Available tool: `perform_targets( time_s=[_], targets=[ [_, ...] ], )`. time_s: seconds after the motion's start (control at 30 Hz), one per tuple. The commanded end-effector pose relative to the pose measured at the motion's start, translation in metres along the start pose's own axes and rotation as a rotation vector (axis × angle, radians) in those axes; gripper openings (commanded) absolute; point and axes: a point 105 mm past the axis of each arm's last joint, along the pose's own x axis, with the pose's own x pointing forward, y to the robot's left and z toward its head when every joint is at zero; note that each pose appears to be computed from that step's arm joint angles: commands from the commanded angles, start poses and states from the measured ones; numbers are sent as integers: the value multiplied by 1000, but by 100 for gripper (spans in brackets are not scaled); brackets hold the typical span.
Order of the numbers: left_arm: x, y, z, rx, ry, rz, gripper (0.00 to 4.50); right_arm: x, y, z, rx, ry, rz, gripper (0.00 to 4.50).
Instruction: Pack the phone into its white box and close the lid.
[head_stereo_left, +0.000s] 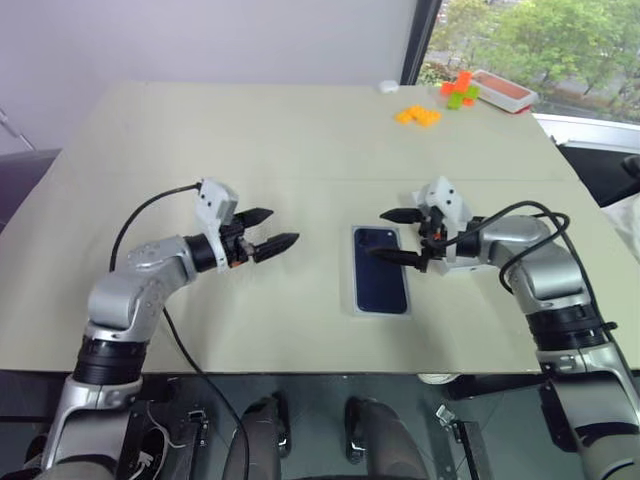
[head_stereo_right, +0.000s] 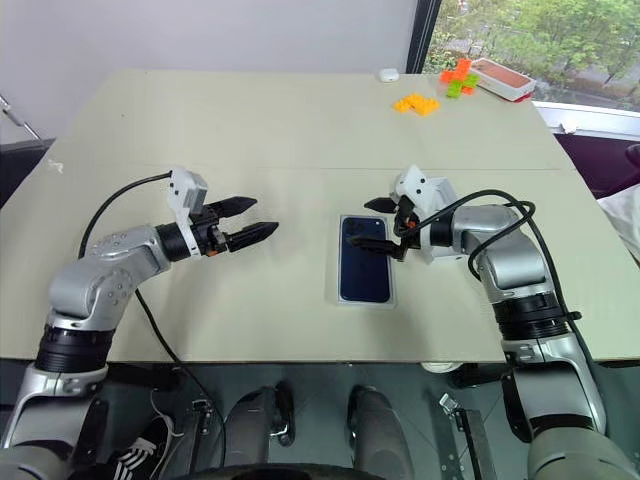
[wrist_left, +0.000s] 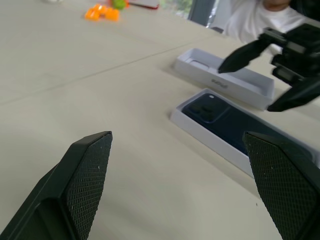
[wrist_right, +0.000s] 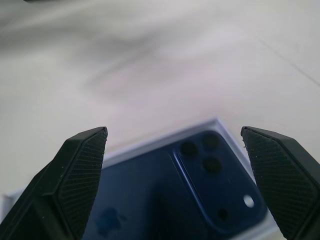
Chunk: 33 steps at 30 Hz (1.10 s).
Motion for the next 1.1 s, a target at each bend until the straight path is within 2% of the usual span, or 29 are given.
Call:
perform_targets(
  time_s=[0.03,0.2,0.4,0.5,0.7,0.83,0.93,1.0,1.1],
  targets=[
    [-11,-6,13,38,-84,-52,439,-12,-26,-1,27,71,-155,450],
    [-17,-6,17,29,-142,-52,439,-24,-42,-1,179,148,-295,450],
    [-18,-7,13,51,-132,-58,439,-46,-54,-4,219,285,-392,450],
    [-18,-7,16,64,-142,-62,439,-51,-63,2,311,302,-449,450],
    [-15,-8,11,62,-136,-56,439,-43,-67,-2,323,389,-472,450],
    [-12,-10,7,56,-128,-42,439,-34,-70,-3,458,383,-481,450],
    [-11,-10,4,49,-124,-25,439,-35,-67,-21,544,544,-516,450],
    [-11,-10,3,34,-121,-18,439,-31,-72,-16,496,520,-518,450],
    [-10,-12,-1,32,-112,-6,439,-29,-76,-12,499,562,-522,450]
  ],
)
